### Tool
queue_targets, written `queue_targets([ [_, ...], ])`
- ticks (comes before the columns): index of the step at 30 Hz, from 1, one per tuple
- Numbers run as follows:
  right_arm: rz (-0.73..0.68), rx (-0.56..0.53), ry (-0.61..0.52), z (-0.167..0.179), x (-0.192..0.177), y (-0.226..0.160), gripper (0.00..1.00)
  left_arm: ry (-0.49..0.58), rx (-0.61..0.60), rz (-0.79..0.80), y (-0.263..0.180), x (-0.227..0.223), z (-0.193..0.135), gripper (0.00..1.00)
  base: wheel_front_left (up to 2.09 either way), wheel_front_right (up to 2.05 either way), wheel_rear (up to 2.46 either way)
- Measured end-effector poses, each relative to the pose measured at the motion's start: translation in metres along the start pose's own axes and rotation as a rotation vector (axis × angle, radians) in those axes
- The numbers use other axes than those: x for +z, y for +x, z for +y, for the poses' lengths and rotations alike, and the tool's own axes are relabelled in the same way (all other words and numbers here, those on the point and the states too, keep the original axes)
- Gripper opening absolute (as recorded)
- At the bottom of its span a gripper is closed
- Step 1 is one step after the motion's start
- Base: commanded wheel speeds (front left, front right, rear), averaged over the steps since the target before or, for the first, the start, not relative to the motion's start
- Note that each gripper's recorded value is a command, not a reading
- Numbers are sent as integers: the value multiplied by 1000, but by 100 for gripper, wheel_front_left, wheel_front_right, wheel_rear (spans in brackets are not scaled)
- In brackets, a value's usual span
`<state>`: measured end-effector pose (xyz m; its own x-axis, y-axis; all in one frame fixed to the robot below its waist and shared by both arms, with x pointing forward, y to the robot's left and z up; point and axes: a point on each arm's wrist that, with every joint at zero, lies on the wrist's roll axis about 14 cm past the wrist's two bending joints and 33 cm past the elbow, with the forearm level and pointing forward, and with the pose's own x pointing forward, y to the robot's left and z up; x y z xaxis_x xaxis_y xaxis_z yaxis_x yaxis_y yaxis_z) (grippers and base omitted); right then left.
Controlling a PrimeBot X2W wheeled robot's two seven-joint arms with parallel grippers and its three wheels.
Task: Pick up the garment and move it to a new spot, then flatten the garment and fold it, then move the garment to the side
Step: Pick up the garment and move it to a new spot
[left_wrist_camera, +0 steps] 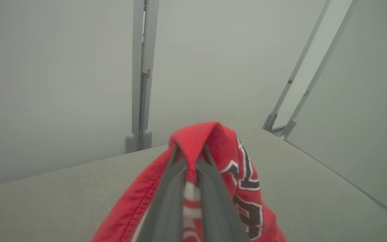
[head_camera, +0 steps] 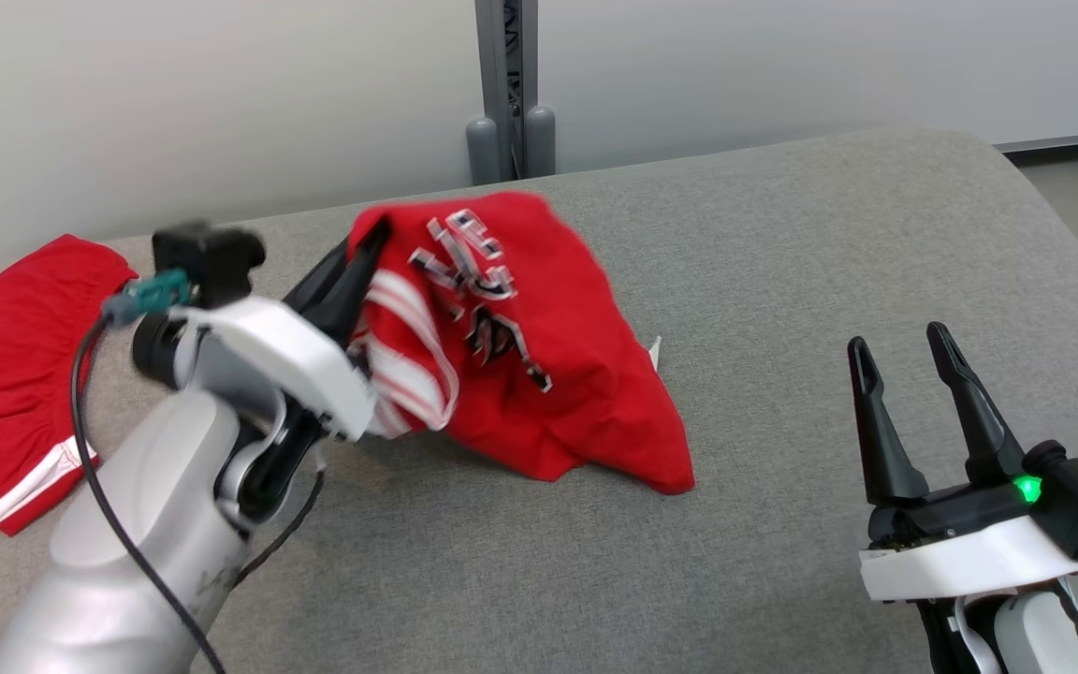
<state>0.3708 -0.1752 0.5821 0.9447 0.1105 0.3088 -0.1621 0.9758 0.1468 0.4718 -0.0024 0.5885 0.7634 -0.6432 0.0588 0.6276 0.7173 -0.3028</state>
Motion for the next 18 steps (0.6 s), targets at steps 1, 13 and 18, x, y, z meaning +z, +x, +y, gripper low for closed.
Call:
queue_targets([
  [1,3,1,0,0,-1,0,100,2,42,14,-5,-9,12,0,0,0,0],
  [13,33,39,5,9,-14,9,100,82,402,279,-84,-122,112,0,0,0,0],
  [18,41,49,6,11,-17,10,100,59,424,365,-101,-154,112,0,0,0,0],
])
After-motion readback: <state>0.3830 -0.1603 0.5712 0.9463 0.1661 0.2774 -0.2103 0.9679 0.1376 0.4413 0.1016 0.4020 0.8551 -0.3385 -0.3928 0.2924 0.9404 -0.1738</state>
